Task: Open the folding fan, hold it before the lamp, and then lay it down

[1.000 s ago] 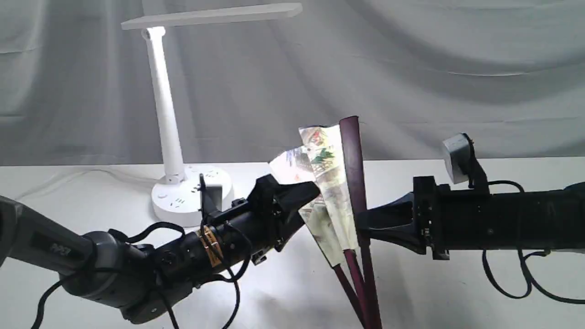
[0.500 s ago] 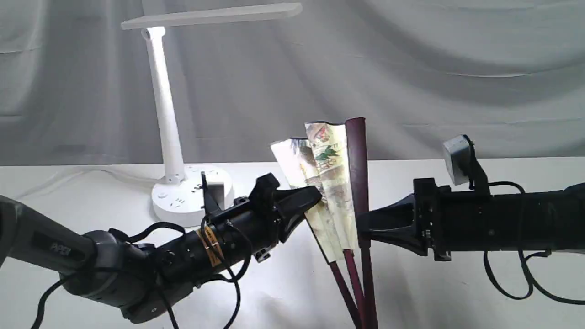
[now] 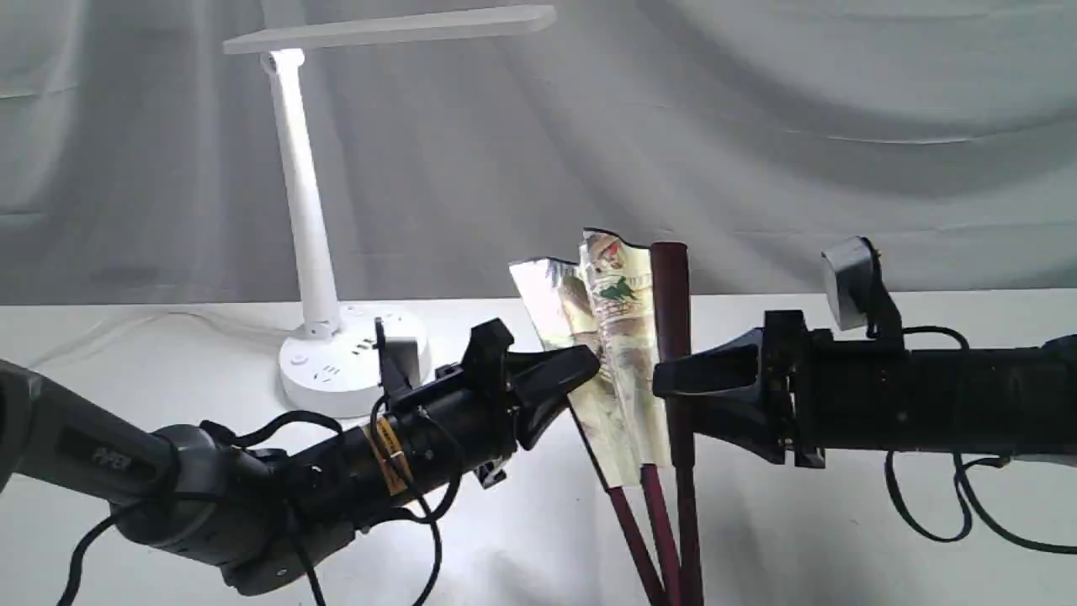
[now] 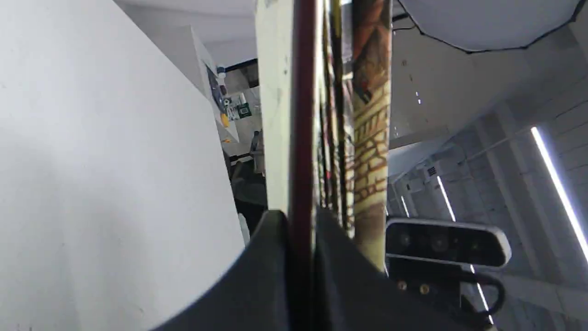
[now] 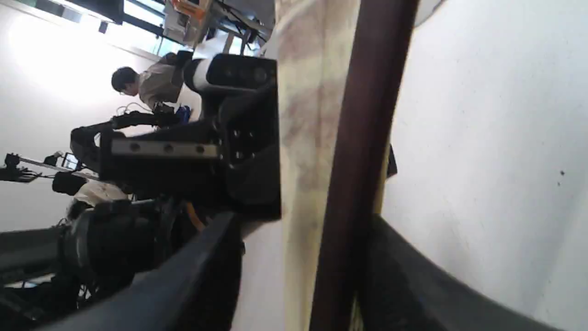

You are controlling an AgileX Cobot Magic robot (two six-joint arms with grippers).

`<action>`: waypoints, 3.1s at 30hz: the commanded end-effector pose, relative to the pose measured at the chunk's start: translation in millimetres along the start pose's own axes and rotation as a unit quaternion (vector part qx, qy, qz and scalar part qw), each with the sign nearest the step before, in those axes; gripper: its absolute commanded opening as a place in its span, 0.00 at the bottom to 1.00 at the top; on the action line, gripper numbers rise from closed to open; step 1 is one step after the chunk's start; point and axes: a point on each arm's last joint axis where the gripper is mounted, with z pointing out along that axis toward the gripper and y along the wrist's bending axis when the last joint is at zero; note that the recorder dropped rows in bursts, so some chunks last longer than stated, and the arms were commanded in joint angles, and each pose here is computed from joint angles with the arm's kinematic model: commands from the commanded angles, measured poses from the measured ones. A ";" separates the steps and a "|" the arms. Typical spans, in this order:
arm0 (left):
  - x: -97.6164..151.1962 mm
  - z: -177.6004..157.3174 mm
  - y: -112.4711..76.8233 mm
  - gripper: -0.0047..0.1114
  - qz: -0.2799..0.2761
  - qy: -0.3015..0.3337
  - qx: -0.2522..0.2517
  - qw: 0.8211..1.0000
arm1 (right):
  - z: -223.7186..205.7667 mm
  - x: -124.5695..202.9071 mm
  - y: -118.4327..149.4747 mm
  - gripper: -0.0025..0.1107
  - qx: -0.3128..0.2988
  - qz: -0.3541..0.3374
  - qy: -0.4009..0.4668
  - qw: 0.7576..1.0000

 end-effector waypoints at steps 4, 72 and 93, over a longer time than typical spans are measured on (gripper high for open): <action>5.8 1.2 -1.6 0.04 -0.010 0.026 0.004 1.000 | -0.5 -6.2 6.1 0.40 -0.017 -0.020 -0.034 0.999; -29.3 -7.8 -1.2 0.04 -0.073 -0.112 0.017 0.991 | -9.1 -44.7 -13.5 0.02 0.152 -0.049 -0.105 0.982; -37.5 -9.3 -0.6 0.04 -0.132 -0.171 0.030 0.976 | -69.8 -60.9 -32.4 0.02 0.160 0.000 -0.172 0.972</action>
